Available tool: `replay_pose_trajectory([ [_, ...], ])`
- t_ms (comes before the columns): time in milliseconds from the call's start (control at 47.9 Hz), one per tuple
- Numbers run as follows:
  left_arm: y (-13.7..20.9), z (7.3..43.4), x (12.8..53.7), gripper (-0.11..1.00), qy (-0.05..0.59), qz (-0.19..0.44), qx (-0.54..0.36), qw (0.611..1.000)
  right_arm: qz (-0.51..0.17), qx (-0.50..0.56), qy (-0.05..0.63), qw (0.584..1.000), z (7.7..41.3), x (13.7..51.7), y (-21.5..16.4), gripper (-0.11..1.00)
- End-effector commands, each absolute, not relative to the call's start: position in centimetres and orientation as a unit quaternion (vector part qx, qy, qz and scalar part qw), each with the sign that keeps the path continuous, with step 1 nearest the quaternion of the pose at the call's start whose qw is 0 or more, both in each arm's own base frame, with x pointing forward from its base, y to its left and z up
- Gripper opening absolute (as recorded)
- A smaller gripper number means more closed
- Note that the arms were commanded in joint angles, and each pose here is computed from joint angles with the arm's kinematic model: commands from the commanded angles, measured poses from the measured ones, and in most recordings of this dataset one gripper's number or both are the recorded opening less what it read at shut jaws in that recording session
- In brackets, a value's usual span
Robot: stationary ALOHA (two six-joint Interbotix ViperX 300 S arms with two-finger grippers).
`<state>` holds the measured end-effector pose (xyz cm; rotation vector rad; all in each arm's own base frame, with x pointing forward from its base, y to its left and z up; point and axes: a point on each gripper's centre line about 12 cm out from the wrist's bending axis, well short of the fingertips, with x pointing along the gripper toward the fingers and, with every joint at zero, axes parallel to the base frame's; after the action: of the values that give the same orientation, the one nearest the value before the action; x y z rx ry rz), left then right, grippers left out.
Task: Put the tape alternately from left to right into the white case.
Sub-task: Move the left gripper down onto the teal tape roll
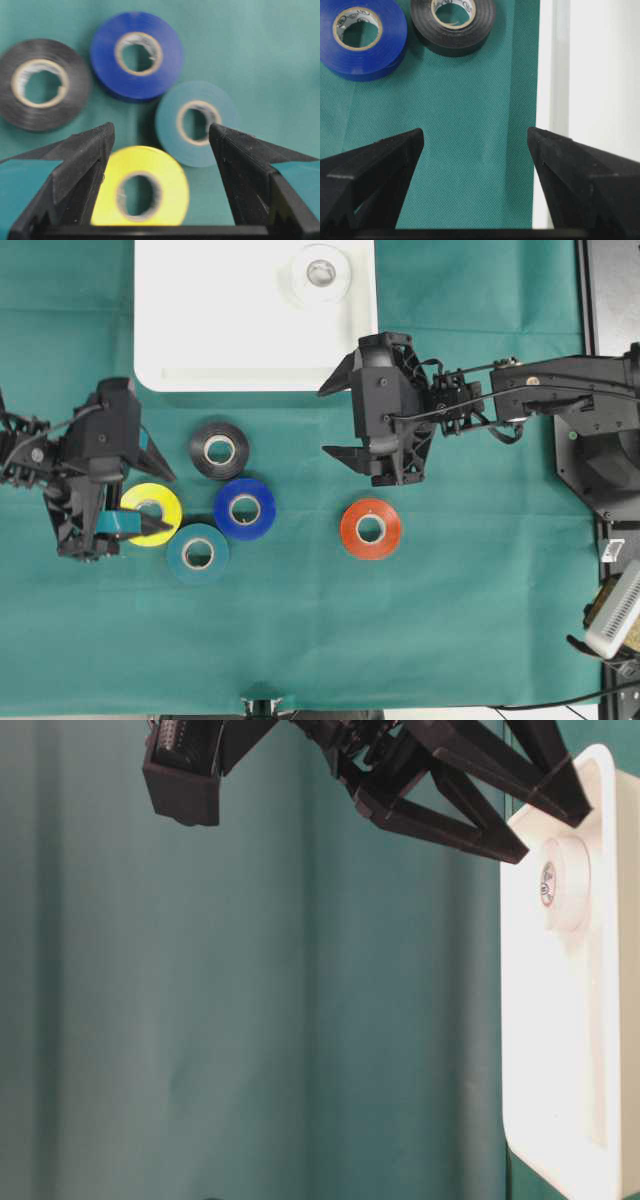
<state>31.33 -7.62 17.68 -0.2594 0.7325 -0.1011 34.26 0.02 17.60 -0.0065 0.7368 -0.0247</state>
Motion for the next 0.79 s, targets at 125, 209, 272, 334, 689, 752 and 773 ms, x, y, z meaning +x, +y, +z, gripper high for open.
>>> replay_pose_trajectory([
  [125, -8.6, 18.6, 32.3, 0.81, 0.346, -0.057, -0.139, 0.926, -0.010, -0.002, 0.348, 0.937, 18.3, 34.5, 0.2, 0.84],
  [209, -8.6, 18.5, 32.5, 0.81, 0.347, -0.057, -0.139, 0.926, -0.010, -0.003, 0.349, 0.937, 18.3, 34.4, 0.1, 0.84],
  [272, -8.7, 18.3, 32.8, 0.81, 0.349, -0.056, -0.138, 0.925, -0.010, -0.003, 0.350, 0.937, 18.2, 34.4, 0.1, 0.84],
  [334, -8.8, 17.9, 33.3, 0.81, 0.355, -0.054, -0.137, 0.923, -0.011, -0.002, 0.351, 0.936, 18.2, 34.4, 0.1, 0.84],
  [689, -9.3, 14.7, 35.1, 0.81, 0.393, -0.046, -0.126, 0.910, -0.010, -0.003, 0.353, 0.936, 18.0, 34.4, 0.2, 0.84],
  [752, -9.3, 14.4, 35.4, 0.81, 0.397, -0.045, -0.126, 0.908, -0.010, -0.003, 0.354, 0.935, 17.9, 34.5, 0.1, 0.84],
  [773, -9.3, 14.2, 35.4, 0.81, 0.399, -0.045, -0.124, 0.908, -0.010, -0.003, 0.355, 0.935, 17.9, 34.4, 0.1, 0.84],
])
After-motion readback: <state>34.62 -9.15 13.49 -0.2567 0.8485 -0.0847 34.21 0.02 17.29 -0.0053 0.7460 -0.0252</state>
